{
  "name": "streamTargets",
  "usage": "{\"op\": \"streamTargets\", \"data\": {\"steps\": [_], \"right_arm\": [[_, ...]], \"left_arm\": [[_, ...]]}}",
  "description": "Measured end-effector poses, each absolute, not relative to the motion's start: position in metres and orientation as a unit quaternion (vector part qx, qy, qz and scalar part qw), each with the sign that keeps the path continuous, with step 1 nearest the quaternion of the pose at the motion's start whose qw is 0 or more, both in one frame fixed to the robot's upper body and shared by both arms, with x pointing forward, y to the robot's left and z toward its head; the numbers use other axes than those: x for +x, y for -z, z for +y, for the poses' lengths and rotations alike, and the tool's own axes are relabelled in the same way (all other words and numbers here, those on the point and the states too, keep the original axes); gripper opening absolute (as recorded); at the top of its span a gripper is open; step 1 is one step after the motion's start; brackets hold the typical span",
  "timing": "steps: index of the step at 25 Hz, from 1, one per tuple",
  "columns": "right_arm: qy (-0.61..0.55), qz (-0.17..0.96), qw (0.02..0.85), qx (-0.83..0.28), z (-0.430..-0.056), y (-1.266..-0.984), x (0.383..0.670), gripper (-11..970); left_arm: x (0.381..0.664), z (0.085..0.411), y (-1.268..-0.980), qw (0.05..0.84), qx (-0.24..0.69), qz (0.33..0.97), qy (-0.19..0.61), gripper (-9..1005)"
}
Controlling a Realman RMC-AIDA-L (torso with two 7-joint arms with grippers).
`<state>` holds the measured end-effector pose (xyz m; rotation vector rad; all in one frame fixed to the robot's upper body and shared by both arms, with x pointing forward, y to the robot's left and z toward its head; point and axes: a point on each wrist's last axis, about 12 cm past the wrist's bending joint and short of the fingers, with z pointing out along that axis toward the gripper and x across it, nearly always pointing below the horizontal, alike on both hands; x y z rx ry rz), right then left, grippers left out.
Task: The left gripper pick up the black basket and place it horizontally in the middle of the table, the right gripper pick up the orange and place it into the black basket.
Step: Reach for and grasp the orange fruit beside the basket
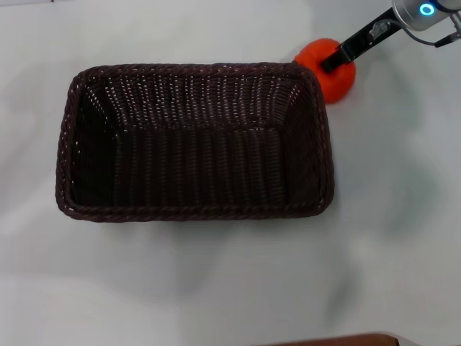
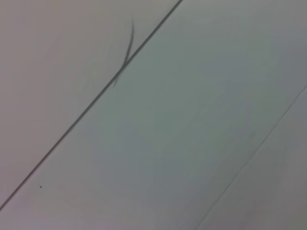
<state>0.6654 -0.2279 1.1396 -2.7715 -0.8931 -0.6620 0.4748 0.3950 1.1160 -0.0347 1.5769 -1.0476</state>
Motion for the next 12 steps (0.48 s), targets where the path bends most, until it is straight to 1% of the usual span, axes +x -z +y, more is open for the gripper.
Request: {"op": "streamTargets", "data": {"steps": [9, 12], "right_arm": [[0.223, -0.302, 0.081, -0.923, -0.2259, -1.1346, 0.6630, 526], [0.225, -0.303, 0.085, -0.922, -0.2270, -1.1331, 0.6621, 295]], "left_arm": [[0.4771, 0.3914, -1.1139, 0.579, -0.015, 0.676, 0.455, 861], [0.4767, 0.3904, -1.1125, 0.577, -0.017, 0.675, 0.459, 861]]}}
